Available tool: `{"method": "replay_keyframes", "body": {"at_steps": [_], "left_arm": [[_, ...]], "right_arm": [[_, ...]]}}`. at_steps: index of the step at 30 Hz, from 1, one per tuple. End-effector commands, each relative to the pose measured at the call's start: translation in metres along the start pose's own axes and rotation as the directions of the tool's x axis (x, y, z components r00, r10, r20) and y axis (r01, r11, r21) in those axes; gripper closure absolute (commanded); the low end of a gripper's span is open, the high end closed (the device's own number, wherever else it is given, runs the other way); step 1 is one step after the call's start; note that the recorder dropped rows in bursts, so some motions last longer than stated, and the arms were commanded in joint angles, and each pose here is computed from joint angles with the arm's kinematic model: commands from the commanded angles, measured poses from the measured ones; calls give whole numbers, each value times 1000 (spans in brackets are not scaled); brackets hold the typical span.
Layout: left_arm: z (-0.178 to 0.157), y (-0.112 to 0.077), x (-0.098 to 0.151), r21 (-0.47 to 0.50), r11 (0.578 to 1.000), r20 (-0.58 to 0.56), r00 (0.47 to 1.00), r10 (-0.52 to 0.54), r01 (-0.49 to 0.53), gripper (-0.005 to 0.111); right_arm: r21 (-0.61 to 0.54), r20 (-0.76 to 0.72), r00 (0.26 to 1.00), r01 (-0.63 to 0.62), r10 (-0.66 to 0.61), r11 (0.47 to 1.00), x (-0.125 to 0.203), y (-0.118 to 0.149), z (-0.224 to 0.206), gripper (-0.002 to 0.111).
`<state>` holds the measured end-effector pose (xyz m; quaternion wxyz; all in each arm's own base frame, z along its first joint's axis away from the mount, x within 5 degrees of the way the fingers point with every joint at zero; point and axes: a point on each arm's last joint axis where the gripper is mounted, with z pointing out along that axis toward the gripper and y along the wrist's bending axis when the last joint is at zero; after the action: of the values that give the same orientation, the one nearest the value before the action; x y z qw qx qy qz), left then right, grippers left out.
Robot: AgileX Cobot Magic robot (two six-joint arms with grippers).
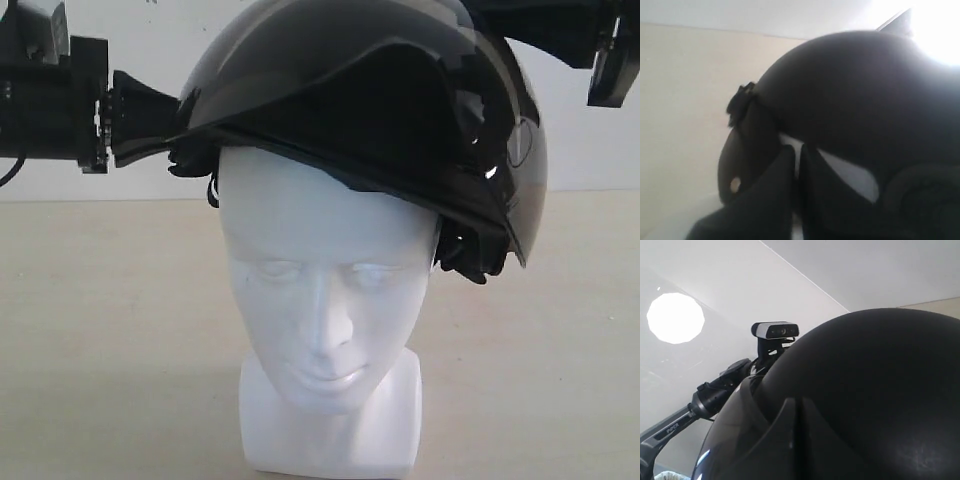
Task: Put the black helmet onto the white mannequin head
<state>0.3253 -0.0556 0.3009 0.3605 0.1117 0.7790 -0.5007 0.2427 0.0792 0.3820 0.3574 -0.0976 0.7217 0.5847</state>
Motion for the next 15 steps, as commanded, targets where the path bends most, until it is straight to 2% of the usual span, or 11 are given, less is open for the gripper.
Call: {"method": "replay_keyframes", "body": {"at_steps": [1, 9, 15], "left_arm": [[8, -2, 26, 75, 997, -169, 985, 22, -9, 102], [7, 1, 31, 70, 998, -175, 985, 11, 1, 102], [-23, 7, 18, 3, 1000, -90, 996, -8, 8, 102]], "right_arm": [[-21, -65, 998, 17, -19, 1000, 7, 10, -1, 109], [-24, -61, 998, 22, -23, 999, 7, 11, -1, 109], [-53, -31, 999, 24, -26, 998, 2, 15, -1, 109]]}}
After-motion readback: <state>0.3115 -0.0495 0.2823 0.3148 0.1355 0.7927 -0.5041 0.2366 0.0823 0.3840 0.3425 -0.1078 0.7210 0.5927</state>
